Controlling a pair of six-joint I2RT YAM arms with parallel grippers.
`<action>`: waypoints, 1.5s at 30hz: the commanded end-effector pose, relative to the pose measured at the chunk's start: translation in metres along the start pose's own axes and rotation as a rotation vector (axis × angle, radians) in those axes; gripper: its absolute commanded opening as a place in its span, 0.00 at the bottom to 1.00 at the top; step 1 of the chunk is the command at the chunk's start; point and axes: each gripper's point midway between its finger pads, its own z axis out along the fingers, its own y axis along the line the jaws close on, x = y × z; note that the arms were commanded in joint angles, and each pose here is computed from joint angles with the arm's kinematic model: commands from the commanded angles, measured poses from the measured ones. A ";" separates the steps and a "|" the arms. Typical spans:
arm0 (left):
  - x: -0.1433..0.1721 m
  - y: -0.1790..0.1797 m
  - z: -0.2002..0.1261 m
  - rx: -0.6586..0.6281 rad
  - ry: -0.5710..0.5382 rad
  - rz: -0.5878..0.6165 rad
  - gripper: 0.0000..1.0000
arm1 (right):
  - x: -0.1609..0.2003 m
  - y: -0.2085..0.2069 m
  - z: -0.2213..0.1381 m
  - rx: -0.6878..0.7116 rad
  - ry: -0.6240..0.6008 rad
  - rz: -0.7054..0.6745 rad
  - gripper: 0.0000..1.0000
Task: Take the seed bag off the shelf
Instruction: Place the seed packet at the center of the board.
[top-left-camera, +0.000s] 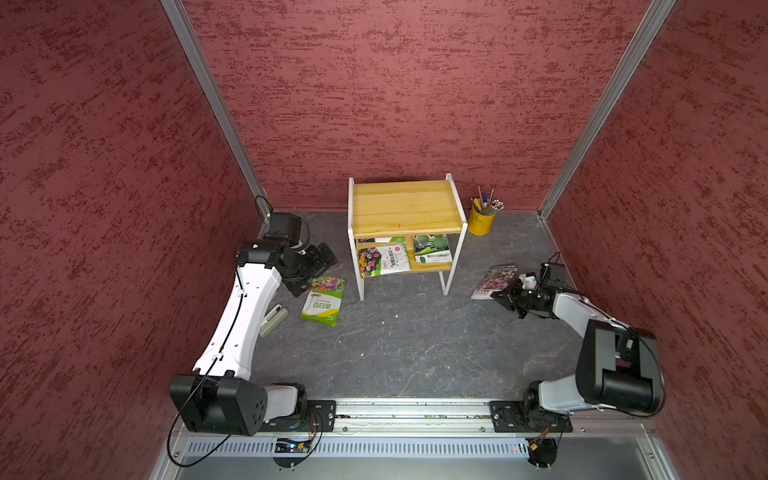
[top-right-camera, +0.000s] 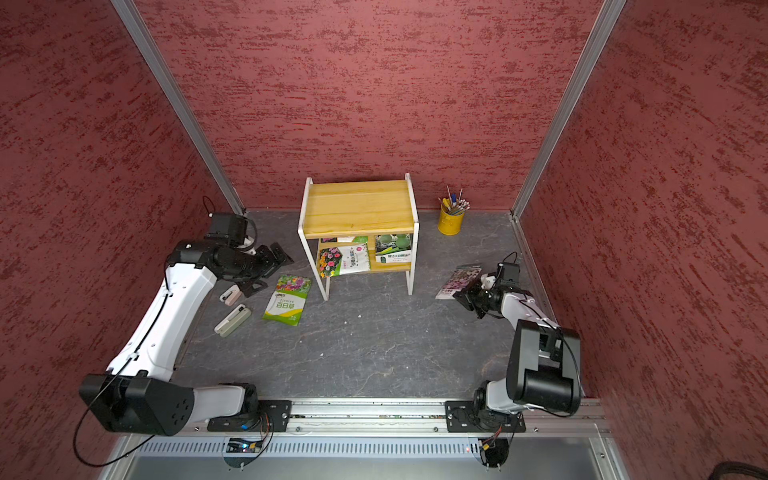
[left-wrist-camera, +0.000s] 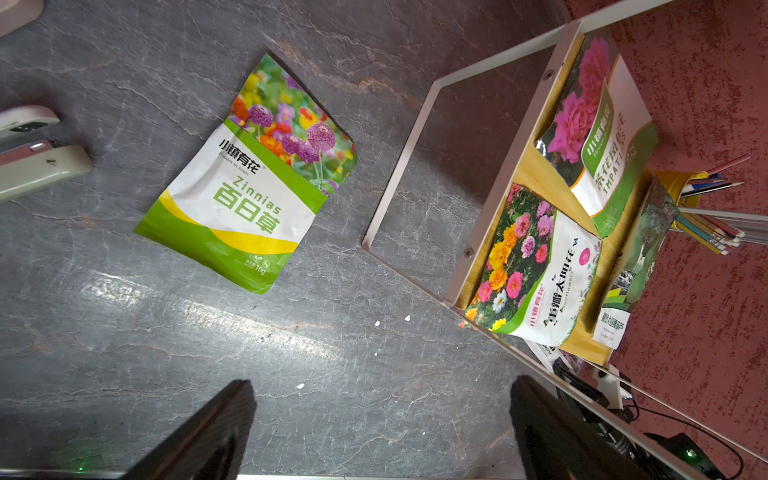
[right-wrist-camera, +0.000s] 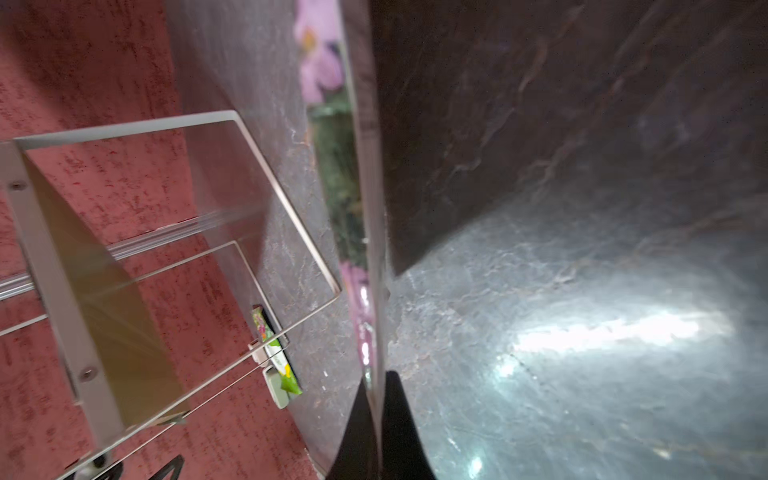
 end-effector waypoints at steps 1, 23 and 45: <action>0.004 -0.001 -0.002 0.012 -0.001 0.018 1.00 | -0.019 -0.011 0.000 0.091 -0.035 -0.038 0.00; -0.061 0.011 -0.047 -0.015 -0.122 0.231 1.00 | -0.062 -0.005 -0.045 0.329 -0.147 -0.129 0.98; -0.115 0.025 -0.084 0.211 -0.313 0.101 1.00 | 0.011 0.002 -0.077 0.184 -0.173 -0.178 0.98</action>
